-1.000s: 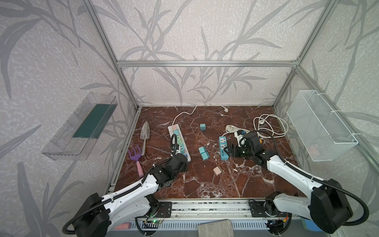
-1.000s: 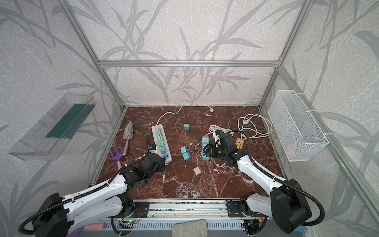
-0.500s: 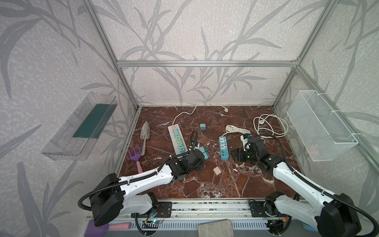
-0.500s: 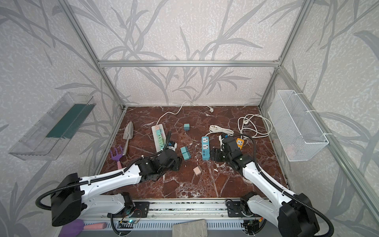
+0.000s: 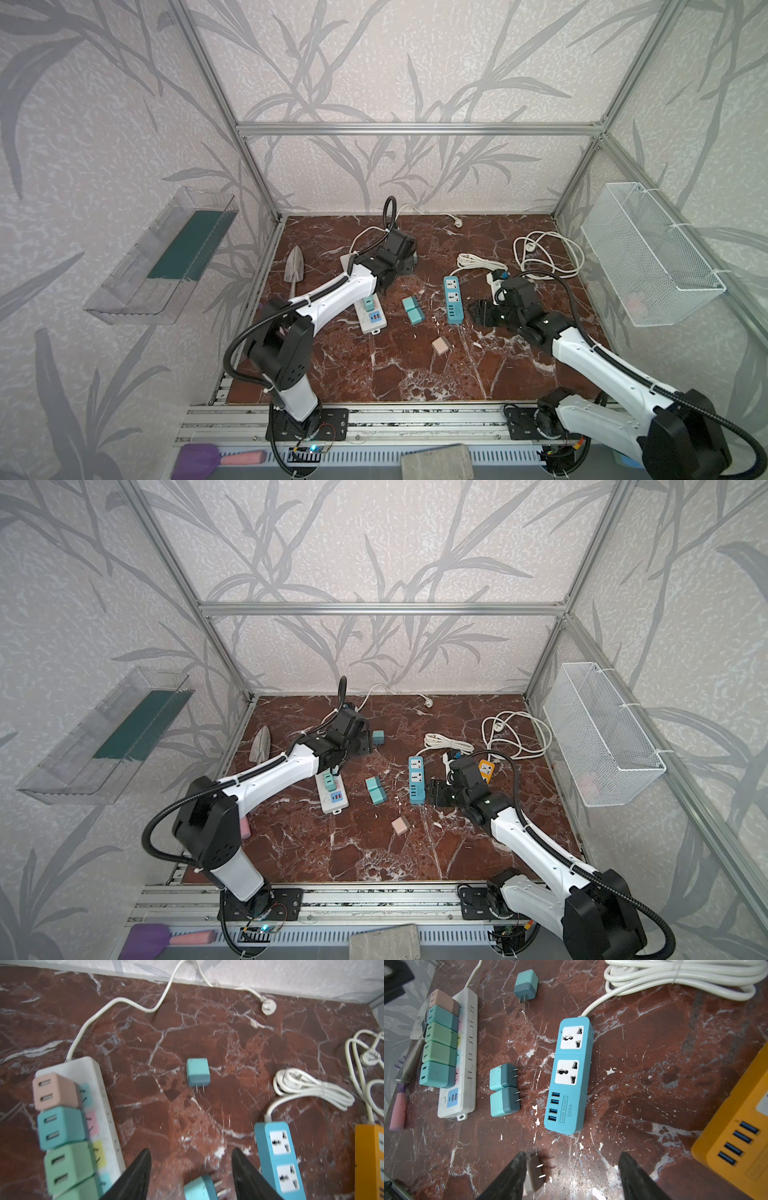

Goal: Insert plugs into power strip
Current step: Pick up the plug from the top-center of the table.

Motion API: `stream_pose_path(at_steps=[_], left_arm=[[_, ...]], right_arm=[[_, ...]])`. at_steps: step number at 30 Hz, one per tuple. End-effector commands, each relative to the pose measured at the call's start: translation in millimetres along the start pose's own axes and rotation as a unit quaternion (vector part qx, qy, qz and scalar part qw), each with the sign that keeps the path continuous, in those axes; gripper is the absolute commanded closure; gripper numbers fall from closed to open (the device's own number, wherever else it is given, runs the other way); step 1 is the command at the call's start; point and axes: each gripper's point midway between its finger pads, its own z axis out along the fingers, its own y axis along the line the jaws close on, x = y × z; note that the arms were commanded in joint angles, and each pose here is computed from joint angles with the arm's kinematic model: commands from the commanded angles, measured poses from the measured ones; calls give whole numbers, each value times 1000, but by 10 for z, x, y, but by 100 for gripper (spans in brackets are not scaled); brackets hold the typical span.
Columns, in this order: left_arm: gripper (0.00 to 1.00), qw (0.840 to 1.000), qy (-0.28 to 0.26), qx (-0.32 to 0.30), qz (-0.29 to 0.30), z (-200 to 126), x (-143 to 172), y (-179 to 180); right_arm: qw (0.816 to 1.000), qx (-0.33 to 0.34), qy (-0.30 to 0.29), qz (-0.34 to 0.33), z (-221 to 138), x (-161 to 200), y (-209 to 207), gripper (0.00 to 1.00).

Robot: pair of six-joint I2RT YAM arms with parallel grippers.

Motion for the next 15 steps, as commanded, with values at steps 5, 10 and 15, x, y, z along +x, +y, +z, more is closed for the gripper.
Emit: stream_pose_path(at_steps=[5, 10, 15], left_arm=[[35, 992, 92, -39, 73, 647, 67, -78], [33, 989, 108, -48, 88, 1021, 135, -74], [32, 984, 146, -29, 95, 1313, 192, -104]], right_arm=[[1000, -9, -14, -23, 11, -104, 65, 22], [1000, 3, -19, -17, 63, -35, -27, 19], [1000, 6, -13, -16, 92, 22, -57, 18]])
